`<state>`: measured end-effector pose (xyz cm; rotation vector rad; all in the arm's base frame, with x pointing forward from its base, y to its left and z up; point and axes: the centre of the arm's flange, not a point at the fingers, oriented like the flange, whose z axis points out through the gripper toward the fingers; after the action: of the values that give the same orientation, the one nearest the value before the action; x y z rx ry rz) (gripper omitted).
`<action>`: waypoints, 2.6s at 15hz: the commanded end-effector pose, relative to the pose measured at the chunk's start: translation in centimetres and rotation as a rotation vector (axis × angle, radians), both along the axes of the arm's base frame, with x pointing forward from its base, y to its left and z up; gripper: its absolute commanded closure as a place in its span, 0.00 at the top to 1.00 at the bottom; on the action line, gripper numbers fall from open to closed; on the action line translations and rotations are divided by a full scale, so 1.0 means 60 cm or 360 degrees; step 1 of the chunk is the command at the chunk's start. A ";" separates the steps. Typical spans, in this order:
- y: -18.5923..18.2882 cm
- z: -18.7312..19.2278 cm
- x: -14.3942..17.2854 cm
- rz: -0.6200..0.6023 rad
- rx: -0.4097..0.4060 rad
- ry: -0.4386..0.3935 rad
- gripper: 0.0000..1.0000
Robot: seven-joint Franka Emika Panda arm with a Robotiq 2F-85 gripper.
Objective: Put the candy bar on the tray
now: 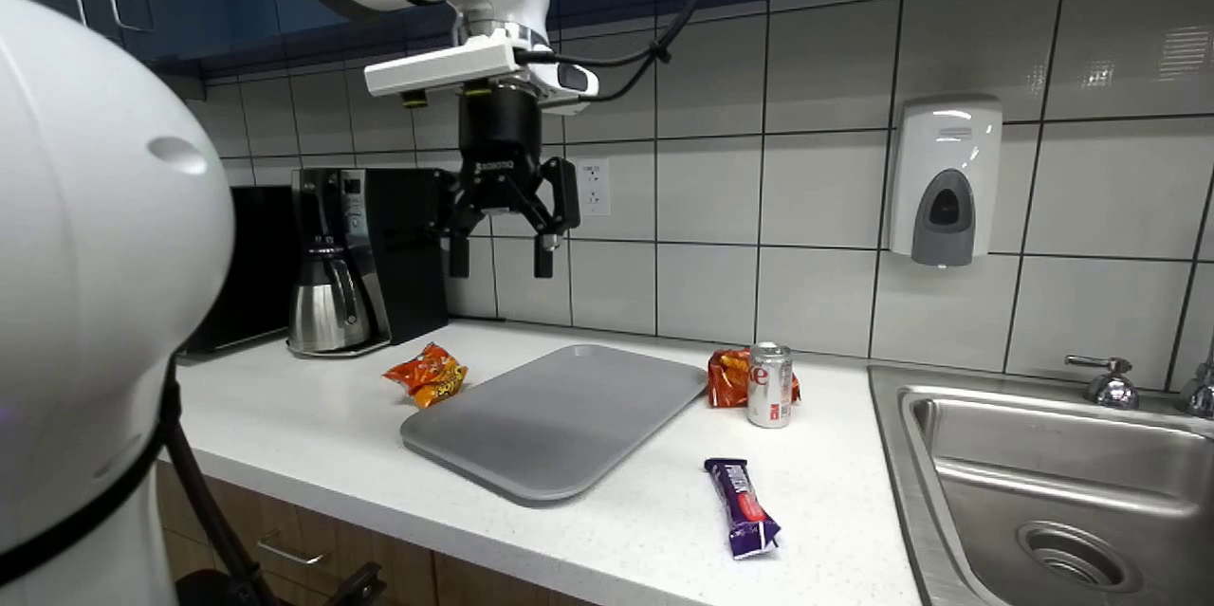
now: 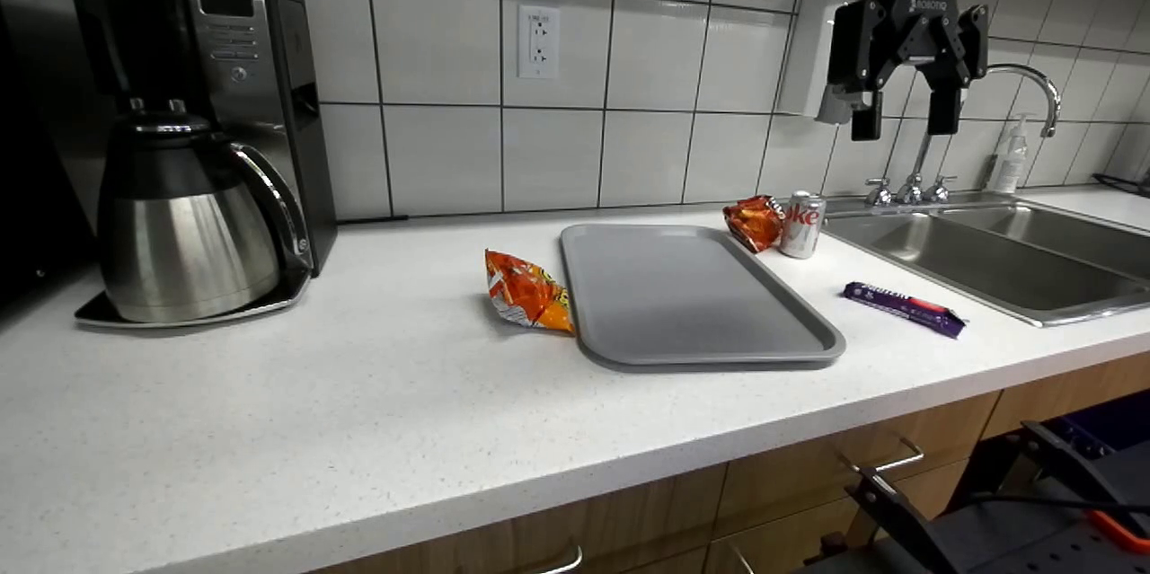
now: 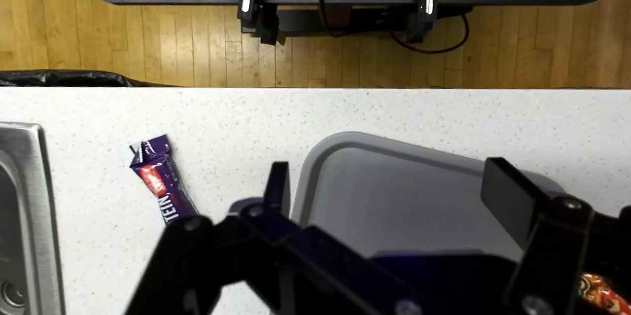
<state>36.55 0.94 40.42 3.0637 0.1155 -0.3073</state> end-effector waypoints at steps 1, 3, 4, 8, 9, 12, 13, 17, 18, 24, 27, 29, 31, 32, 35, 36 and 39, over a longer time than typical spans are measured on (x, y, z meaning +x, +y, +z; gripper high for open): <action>-0.043 -0.024 0.026 0.0035 0.0018 -0.0019 1.00; -0.062 -0.037 0.037 0.0041 0.0039 -0.0029 1.00; -0.069 -0.043 0.042 0.0043 0.0051 -0.0032 1.00; -0.098 -0.072 0.061 0.0069 0.0097 -0.0058 1.00; -0.105 -0.080 0.067 0.0081 0.0105 -0.0062 1.00; -0.124 -0.103 0.083 0.0106 0.0113 -0.0091 1.00; -0.129 -0.109 0.088 0.0112 0.0113 -0.0103 1.00; -0.156 -0.135 0.113 0.0131 0.0100 -0.0137 1.00; -0.164 -0.143 0.119 0.0131 0.0097 -0.0146 1.00; -0.216 -0.184 0.145 0.0124 0.0070 -0.0180 1.00; -0.241 -0.197 0.153 0.0131 0.0055 -0.0178 1.00; -0.257 -0.204 0.156 0.0145 0.0038 -0.0176 1.00; -0.274 -0.209 0.156 0.0161 0.0017 -0.0170 1.00; -0.281 -0.211 0.156 0.0170 0.0008 -0.0163 1.00; -0.306 -0.221 0.154 0.0186 -0.0028 -0.0153 1.00; -0.314 -0.225 0.154 0.0187 -0.0038 -0.0145 1.00; -0.328 -0.231 0.153 0.0123 -0.0047 -0.0096 1.00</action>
<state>45.08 -17.28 26.73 3.0430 0.2294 -0.1747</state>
